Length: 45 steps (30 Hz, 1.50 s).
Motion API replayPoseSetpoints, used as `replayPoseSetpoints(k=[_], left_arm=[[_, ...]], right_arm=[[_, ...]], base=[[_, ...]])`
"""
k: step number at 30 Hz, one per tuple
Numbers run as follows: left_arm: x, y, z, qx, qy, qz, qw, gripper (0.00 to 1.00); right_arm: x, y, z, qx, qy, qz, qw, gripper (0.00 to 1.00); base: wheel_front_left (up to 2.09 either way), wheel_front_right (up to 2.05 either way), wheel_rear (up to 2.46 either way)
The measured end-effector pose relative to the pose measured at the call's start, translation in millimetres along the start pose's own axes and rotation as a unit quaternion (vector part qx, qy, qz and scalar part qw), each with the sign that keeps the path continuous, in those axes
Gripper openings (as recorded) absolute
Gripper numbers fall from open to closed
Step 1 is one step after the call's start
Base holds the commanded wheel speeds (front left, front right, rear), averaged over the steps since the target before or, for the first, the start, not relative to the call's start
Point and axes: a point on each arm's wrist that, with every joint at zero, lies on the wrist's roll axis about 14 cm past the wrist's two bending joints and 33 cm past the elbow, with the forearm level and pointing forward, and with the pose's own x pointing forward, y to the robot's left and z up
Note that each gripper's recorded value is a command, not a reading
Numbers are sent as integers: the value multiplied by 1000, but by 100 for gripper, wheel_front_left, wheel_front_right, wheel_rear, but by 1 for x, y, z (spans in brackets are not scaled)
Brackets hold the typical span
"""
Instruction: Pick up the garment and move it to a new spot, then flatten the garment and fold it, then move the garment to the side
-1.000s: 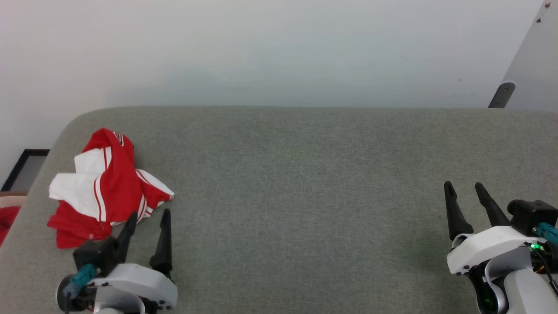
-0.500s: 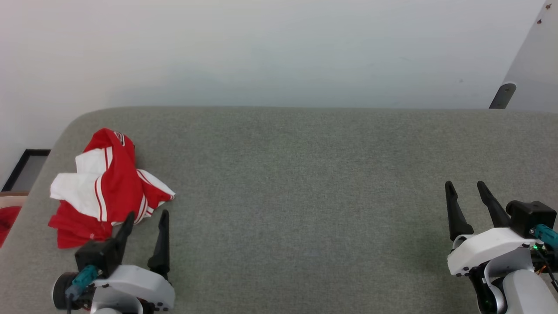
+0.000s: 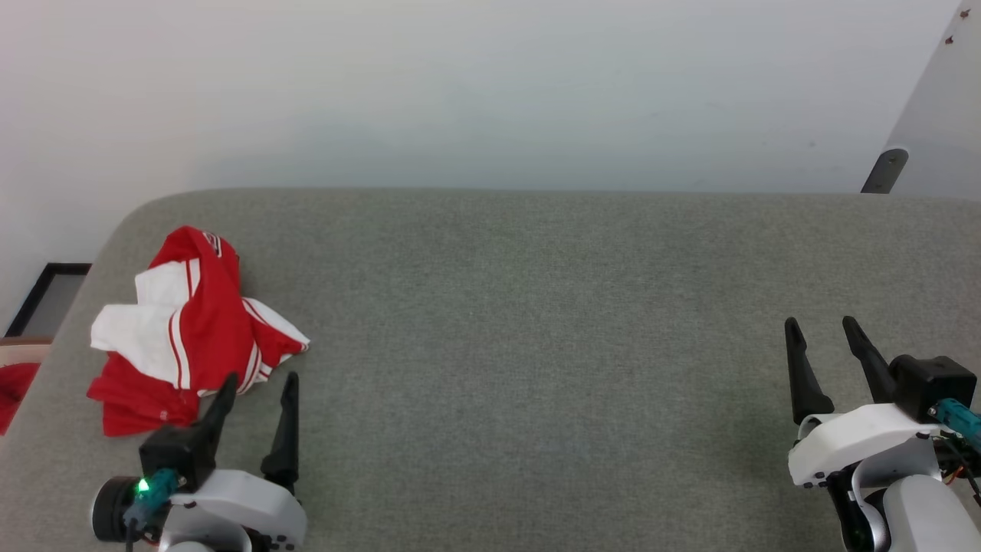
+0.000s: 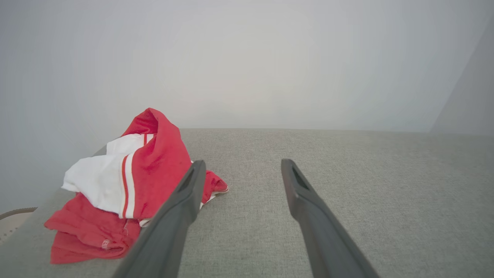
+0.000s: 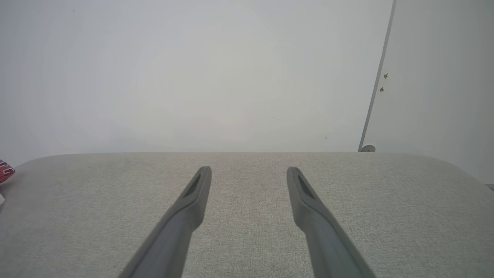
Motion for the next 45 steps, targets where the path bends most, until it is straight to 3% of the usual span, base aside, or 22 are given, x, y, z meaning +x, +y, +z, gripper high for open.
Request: replayPoseSetpoints(k=[14, 25, 31, 37, 41, 45], left_arm=[[-6, 16, 1, -2, -5, 21, 1000, 100], [-61, 82, -4, 8, 8, 132, 991, 100], [-108, 119, -4, 9, 10, 204, 979, 100], [-167, 157, 3, 3, -6, 304, 953, 100], [-194, 168, 5, -2, -12, 344, 939, 100], [-202, 170, 5, -4, -11, 356, 934, 100]], right_arm=[[13, 23, 0, -4, -5, 31, 1000, 100], [36, 116, -16, 15, 14, 148, 989, 100], [38, 182, -26, 26, 28, 226, 973, 100], [36, 267, -19, 32, 23, 329, 944, 100], [31, 301, -25, 37, 35, 372, 927, 100], [31, 316, -32, 39, 45, 392, 918, 100]], base=[[0, 0, 0], [0, 0, 0], [0, 0, 0], [0, 0, 0], [0, 0, 0], [0, 0, 0]])
